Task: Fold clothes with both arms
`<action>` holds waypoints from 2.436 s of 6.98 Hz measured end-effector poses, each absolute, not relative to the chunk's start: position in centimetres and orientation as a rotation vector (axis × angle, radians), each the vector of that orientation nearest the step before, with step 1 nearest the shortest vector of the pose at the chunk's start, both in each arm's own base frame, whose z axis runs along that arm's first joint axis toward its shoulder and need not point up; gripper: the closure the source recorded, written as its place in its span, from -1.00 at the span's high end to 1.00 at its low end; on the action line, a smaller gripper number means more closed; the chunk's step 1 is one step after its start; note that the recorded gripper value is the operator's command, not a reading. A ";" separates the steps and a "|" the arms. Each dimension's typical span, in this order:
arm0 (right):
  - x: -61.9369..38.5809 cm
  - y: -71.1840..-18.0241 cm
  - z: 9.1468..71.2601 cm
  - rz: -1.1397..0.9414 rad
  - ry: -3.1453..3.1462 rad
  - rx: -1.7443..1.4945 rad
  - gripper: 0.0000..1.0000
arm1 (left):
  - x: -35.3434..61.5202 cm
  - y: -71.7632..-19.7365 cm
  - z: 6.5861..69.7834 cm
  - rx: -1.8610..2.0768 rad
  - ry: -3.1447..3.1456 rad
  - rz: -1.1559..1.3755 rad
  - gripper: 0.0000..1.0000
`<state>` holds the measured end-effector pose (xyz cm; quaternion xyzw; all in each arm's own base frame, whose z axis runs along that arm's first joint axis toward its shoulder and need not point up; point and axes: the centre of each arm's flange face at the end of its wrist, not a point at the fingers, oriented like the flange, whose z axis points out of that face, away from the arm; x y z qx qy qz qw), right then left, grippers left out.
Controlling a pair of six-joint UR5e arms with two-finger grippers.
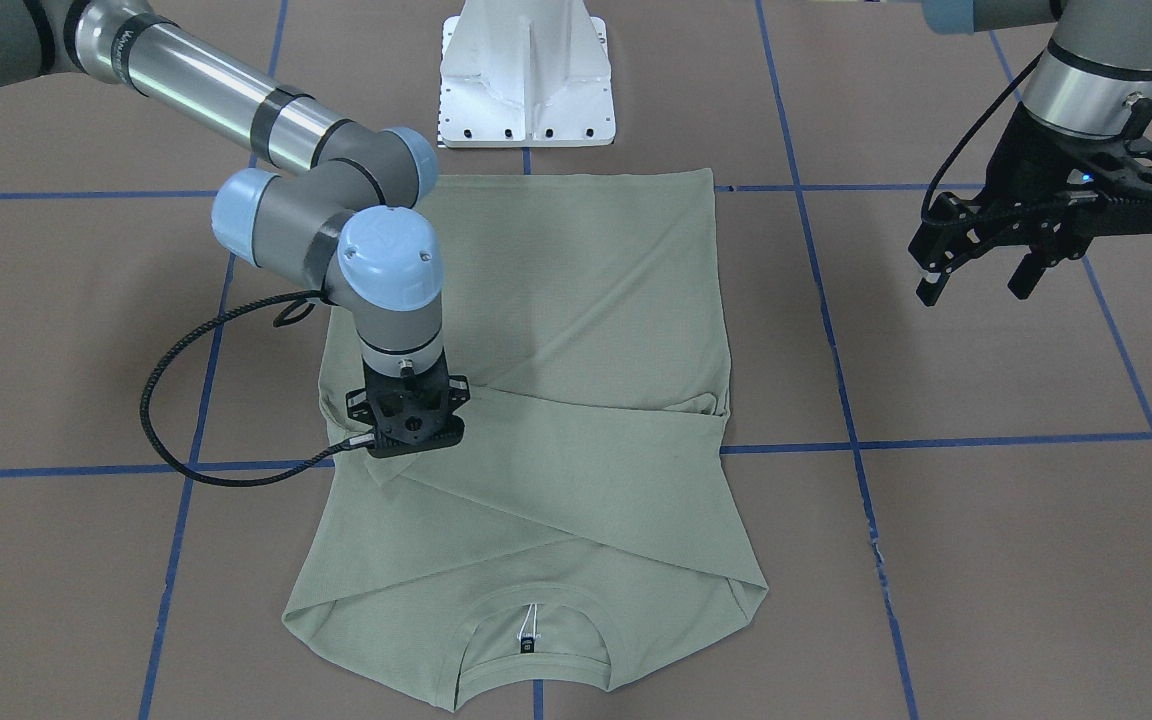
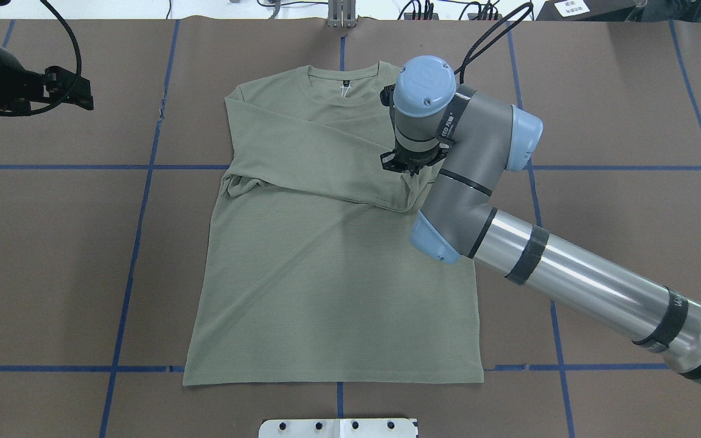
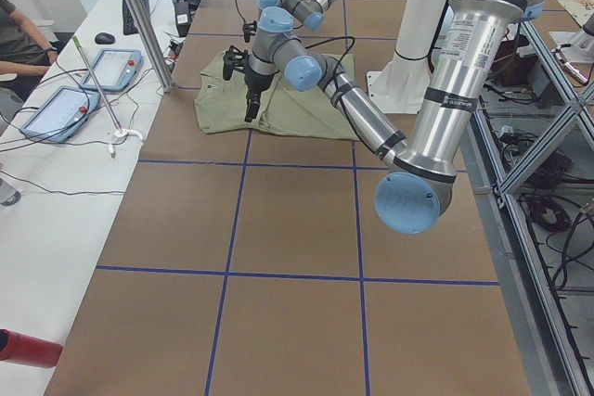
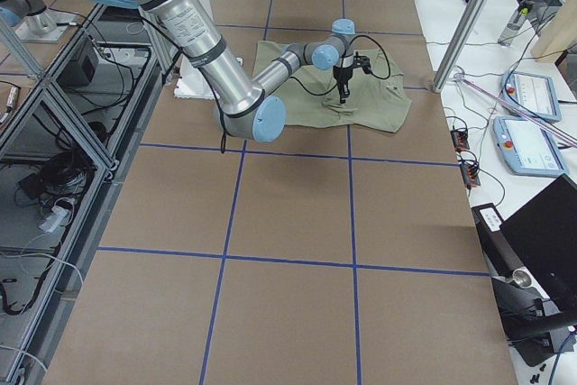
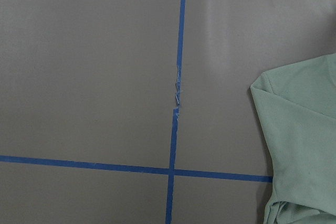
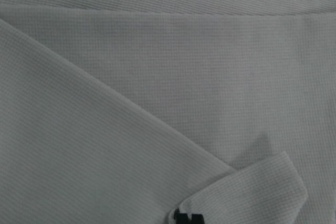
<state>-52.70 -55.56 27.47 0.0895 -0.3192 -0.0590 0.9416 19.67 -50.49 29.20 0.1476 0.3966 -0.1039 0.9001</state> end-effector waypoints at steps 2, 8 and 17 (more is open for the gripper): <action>-50.1 -54.0 28.0 -0.117 -0.659 0.157 -1.00 | 19.7 -50.5 29.2 0.304 0.822 -0.220 1.00; -48.1 -53.2 31.6 -0.107 -0.644 0.115 0.99 | 20.0 -50.5 28.6 0.296 0.834 -0.242 1.00; -50.0 -56.0 30.5 -0.103 -0.647 0.075 1.00 | 19.8 -50.4 26.5 0.329 0.857 -0.240 1.00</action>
